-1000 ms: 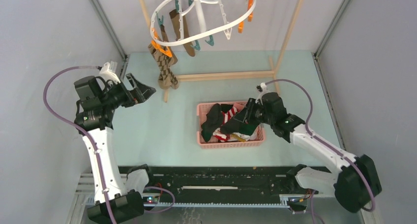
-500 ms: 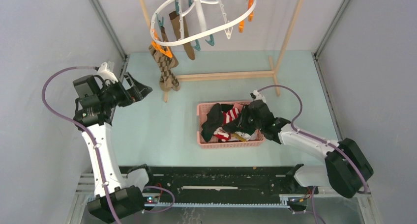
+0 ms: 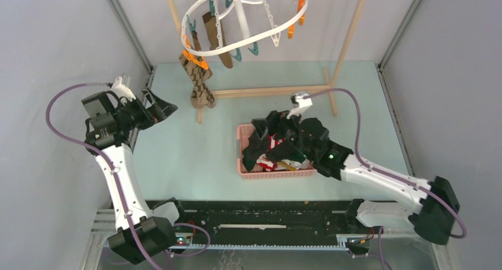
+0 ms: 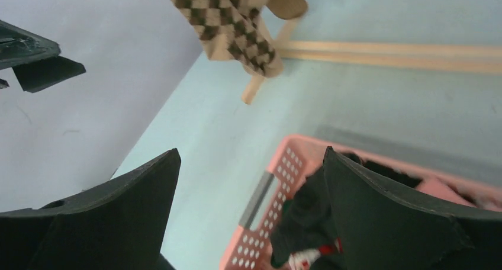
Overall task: Remove the socks clipped to the hanger
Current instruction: Place the sock in the bin, then remove the sock from the hanger.
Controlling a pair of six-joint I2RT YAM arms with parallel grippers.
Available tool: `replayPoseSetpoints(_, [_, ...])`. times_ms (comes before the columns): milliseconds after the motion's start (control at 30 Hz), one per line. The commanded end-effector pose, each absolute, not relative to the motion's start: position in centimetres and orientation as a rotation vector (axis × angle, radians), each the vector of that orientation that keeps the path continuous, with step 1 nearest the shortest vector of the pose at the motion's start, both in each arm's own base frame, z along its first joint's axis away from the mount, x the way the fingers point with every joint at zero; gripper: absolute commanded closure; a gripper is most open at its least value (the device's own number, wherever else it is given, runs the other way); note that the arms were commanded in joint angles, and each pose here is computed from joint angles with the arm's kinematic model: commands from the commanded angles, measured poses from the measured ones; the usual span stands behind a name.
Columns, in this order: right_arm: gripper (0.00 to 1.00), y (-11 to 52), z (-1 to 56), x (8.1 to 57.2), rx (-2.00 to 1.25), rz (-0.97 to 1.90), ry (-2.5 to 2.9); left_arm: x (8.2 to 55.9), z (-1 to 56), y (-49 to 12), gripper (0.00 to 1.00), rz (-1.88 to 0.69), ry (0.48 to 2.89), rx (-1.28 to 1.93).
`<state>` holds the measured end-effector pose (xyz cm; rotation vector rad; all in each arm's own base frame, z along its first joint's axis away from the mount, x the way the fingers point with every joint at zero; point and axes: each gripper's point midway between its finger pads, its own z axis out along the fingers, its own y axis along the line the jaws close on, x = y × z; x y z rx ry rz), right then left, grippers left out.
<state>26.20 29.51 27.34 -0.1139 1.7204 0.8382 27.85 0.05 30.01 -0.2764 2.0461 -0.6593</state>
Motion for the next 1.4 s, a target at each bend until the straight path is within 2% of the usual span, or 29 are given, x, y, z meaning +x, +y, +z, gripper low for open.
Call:
replayPoseSetpoints(0, [0.0, 35.4, 31.7, 28.1, -0.347, 0.813, 1.607, 27.5, 30.8, 0.9, 0.0, -0.591, 2.041, -0.266])
replayPoseSetpoints(167, [0.0, 42.0, 29.9, 30.9, -0.504, 0.707, 1.63, 27.5, 31.2, 1.9, 0.0, -0.538, 2.073, -0.327])
replayPoseSetpoints(467, [0.0, 50.5, 28.3, 35.8, -0.535, 0.63, 1.543, 27.1, 30.2, 2.3, 0.0, -0.523, 2.103, -0.388])
replayPoseSetpoints(600, [0.01, 52.0, 27.1, 38.9, -0.443, 0.518, 1.5, 26.7, 29.8, 1.9, 0.0, -0.534, 2.112, -0.384])
replayPoseSetpoints(700, [0.05, 52.7, 25.7, 41.6, -0.384, 0.422, 1.481, 26.2, 29.8, 1.6, 0.0, -0.544, 2.12, -0.372])
replayPoseSetpoints(767, [0.11, 53.1, 24.5, 42.8, -0.379, 0.406, 1.487, 26.1, 29.8, 1.4, 0.0, -0.546, 2.126, -0.359])
replayPoseSetpoints(833, [0.24, 53.4, 24.5, 43.7, -0.371, 0.412, 1.478, 25.8, 29.8, 1.3, 0.0, -0.546, 2.138, -0.354])
replayPoseSetpoints(967, [0.7, 54.2, 25.3, 43.7, -0.401, 0.469, 1.453, 25.6, 29.8, 1.3, 0.0, -0.543, 2.142, -0.347])
replayPoseSetpoints(1033, [0.97, 54.5, 26.4, 42.7, -0.439, 0.485, 1.428, 25.6, 29.9, 1.2, 0.0, -0.546, 2.141, -0.342])
replayPoseSetpoints(1067, [1.0, 54.4, 27.0, 42.0, -0.447, 0.494, 1.416, 25.6, 29.9, 1.1, 0.0, -0.553, 2.14, -0.339])
replayPoseSetpoints(1367, [1.0, 50.4, 33.9, 32.5, -0.463, 0.792, 1.308, 25.2, 31.4, -0.7, 0.03, -0.653, 2.093, -0.25])
